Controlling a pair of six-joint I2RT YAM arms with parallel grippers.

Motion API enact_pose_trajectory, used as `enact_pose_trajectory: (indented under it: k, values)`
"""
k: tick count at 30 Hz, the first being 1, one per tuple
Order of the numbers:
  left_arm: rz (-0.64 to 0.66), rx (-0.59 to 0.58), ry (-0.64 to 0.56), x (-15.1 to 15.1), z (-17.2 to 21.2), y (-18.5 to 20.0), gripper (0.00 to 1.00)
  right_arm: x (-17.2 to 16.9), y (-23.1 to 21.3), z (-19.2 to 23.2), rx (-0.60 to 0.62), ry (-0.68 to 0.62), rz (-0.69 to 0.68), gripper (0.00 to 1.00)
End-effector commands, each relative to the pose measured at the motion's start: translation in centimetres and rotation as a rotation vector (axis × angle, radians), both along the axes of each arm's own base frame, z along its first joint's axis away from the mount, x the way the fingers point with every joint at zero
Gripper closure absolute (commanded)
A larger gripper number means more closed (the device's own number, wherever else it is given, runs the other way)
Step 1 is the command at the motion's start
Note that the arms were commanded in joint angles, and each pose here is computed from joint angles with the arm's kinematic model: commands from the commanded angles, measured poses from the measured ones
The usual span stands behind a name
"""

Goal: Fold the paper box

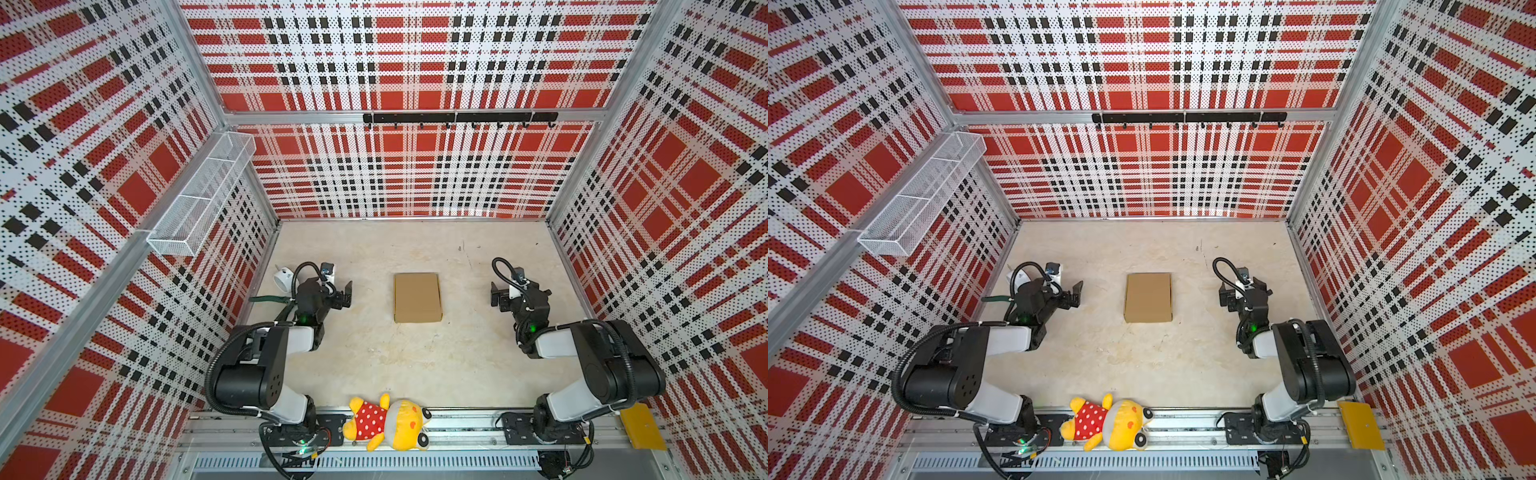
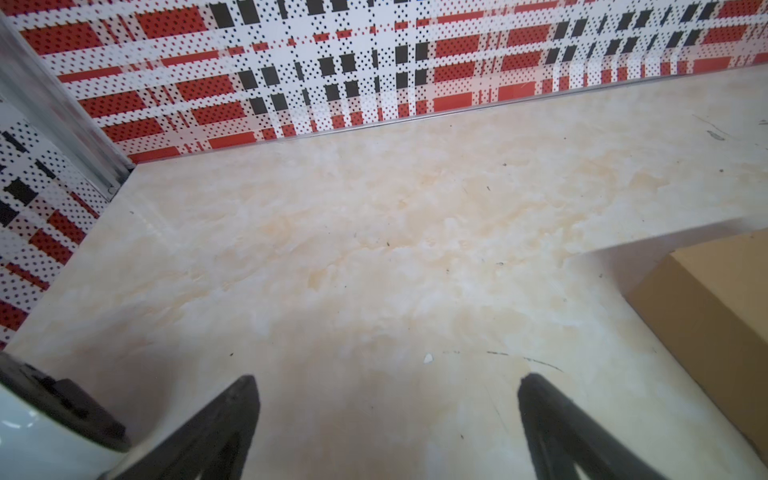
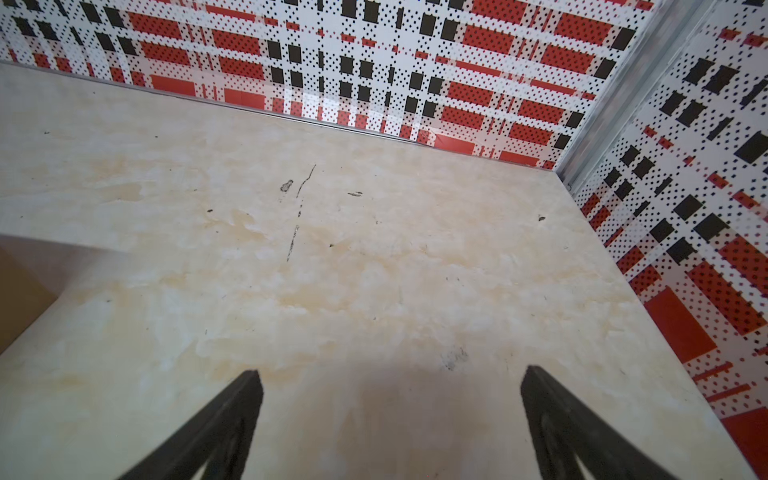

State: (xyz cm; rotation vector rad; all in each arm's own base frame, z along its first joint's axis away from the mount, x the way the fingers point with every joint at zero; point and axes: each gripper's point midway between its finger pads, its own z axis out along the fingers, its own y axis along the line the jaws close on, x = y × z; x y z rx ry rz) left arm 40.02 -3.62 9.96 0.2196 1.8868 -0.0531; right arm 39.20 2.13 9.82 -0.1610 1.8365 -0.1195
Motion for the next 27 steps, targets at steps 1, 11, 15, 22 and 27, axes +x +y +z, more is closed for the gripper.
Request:
enact_pose_trajectory:
  k: [1, 11, 15, 22, 27]
  values:
    - [0.104, -0.019, -0.071, 0.8, 1.5, 1.7, 0.01, 0.5, -0.7, 1.6, 0.033, -0.063, -0.039, 0.0]
    - [0.133, -0.032, -0.08, 0.9, 1.6, 2.2, 0.0, 1.7, -2.5, 1.0, 0.117, -0.004, -0.074, 0.0]
    - [0.148, -0.02, -0.087, 0.9, 1.7, 2.1, 0.01, 1.7, -2.6, 1.0, 0.116, -0.01, -0.077, 0.0]
    - [0.16, -0.008, -0.085, 1.0, 1.7, 2.1, 0.0, 1.7, -2.6, 1.0, 0.115, -0.012, -0.076, 0.0]
    - [0.17, 0.0, -0.09, 0.9, 1.7, 2.1, 0.0, 0.1, -2.2, 1.8, 0.118, -0.096, -0.048, 0.0]
